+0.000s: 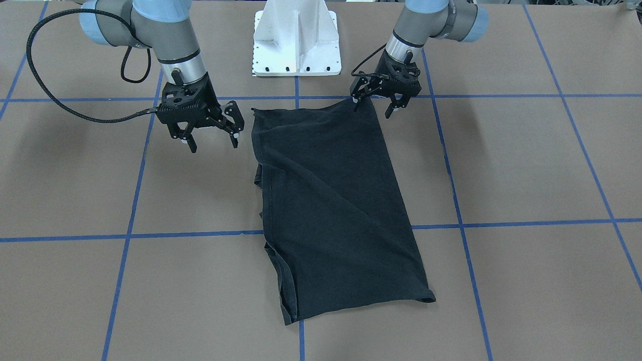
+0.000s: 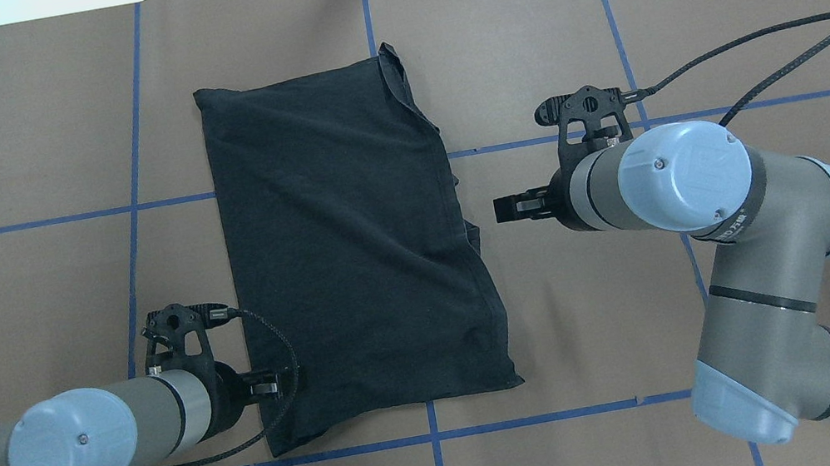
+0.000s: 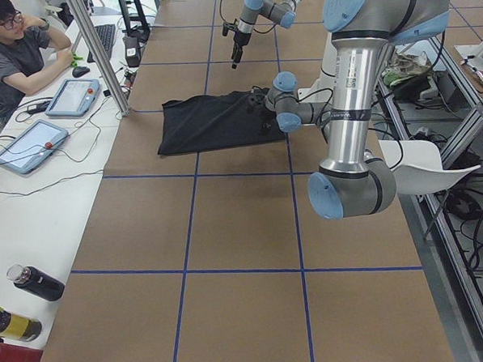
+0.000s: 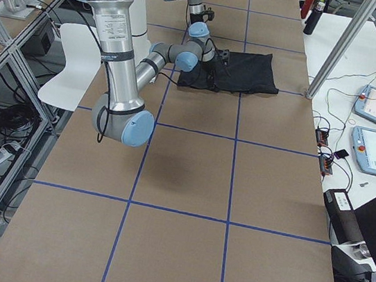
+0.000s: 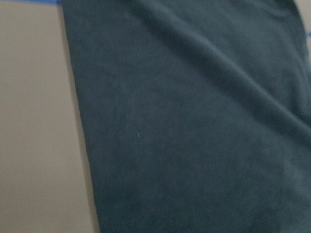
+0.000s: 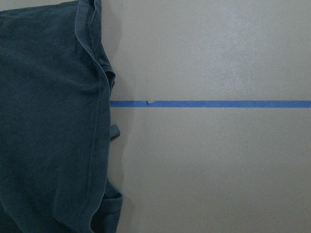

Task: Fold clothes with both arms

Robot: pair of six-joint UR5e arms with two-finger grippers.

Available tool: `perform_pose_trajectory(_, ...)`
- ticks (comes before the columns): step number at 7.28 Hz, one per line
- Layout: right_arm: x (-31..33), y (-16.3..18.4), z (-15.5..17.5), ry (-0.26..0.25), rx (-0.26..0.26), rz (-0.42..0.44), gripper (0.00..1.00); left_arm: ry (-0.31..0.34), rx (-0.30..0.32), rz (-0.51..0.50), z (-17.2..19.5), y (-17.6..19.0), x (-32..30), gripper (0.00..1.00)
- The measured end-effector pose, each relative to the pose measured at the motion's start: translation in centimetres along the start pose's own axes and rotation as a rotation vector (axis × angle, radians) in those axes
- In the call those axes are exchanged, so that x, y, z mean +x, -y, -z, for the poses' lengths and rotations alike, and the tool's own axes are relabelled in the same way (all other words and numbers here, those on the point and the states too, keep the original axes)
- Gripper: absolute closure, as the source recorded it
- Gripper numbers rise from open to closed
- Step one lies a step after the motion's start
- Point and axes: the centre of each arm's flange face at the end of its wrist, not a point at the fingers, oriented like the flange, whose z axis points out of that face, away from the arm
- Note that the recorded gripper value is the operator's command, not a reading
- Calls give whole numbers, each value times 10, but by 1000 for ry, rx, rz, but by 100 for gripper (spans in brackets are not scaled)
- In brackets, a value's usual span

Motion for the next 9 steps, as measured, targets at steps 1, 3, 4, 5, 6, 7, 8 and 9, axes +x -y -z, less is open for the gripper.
perform_pose_trajectory(1, 0, 0, 0, 0, 0, 0, 0, 17, -18, -3, -8, -11, -1, 0)
perform_pose_trajectory(3, 0, 0, 0, 0, 0, 0, 0, 53, -43, -12, -16, -23, -2, 1)
perform_pose_trajectory(4, 0, 0, 0, 0, 0, 0, 0, 71, -50, -14, -18, -25, -2, 1)
perform_pose_trajectory(5, 0, 0, 0, 0, 1, 0, 0, 94, -58, -17, -18, -27, -1, 1)
perform_pose_trajectory(6, 0, 0, 0, -1, 1, 0, 0, 108, -64, -19, -18, -29, 1, 1)
perform_pose_trajectory(7, 0, 0, -1, -1, 1, 0, 0, 114, -71, -23, -18, -32, 2, 4)
perform_pose_trajectory(8, 0, 0, -1, -2, 1, 0, 0, 112, -78, -27, -17, -36, 5, 11)
perform_pose_trajectory(9, 1, -1, -1, -3, 0, 0, 0, 106, -85, -33, -16, -41, 8, 18)
